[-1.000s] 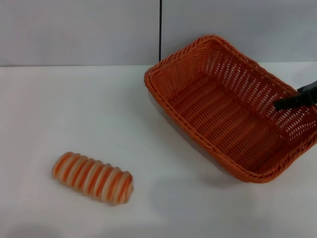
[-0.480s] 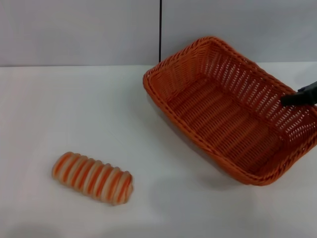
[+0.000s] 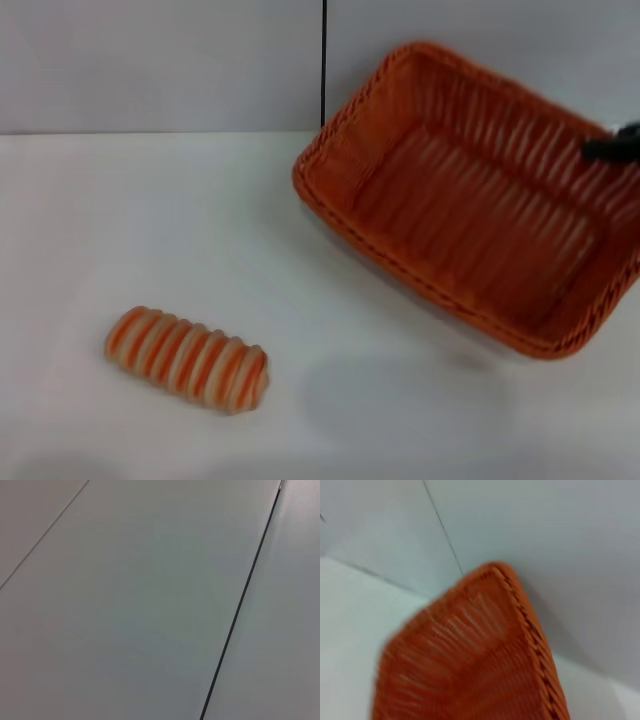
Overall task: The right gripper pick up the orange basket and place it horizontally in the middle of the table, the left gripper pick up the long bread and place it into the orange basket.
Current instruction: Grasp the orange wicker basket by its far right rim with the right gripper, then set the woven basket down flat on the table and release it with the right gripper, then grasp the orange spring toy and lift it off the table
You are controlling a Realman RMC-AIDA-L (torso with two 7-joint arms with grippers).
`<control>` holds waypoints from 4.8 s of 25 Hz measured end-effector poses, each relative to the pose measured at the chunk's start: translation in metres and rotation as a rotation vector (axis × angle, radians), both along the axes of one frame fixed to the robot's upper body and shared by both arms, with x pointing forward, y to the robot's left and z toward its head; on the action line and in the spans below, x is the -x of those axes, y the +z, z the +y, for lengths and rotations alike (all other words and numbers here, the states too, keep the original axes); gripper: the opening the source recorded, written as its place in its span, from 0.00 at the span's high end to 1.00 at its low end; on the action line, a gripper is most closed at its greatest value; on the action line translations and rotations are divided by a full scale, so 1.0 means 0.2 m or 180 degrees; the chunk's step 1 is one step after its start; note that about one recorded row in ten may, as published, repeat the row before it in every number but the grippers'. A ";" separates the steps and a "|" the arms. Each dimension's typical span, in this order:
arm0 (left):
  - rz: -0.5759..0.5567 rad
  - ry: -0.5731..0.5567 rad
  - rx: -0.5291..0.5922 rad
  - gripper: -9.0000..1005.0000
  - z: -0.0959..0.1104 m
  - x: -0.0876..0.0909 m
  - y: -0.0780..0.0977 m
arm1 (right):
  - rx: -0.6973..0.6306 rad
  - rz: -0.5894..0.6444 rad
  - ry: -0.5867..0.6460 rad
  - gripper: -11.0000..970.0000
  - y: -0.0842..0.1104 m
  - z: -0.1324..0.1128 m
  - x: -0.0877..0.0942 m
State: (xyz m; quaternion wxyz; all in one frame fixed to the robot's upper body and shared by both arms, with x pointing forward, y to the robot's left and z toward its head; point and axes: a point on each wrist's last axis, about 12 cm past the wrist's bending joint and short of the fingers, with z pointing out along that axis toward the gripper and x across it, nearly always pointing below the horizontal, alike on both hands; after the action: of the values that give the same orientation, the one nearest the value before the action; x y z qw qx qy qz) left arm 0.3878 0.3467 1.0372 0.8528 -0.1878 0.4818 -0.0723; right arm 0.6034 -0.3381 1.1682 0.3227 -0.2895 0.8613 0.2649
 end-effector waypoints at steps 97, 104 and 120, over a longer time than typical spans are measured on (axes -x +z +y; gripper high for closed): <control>0.1236 -0.2984 -0.0624 0.17 0.21 -0.13 0.12 | -0.1736 -0.2456 -0.2965 0.61 -0.52 -0.54 0.88; 0.1595 -0.3085 -0.0745 0.17 0.20 -0.06 0.06 | -0.1777 -0.2431 -0.2989 0.61 -0.52 -0.53 0.86; 0.2030 -0.3048 -0.0915 0.17 0.08 -0.05 -0.10 | -0.1820 -0.2313 -0.2968 0.62 -0.54 -0.47 0.77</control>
State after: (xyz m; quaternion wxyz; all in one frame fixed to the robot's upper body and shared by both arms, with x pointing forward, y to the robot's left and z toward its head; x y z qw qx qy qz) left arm 0.3978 0.3618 1.0169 0.5553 0.1555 0.7504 -0.3230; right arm 0.4503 -0.4329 1.0608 0.7383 0.1403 0.6283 0.2011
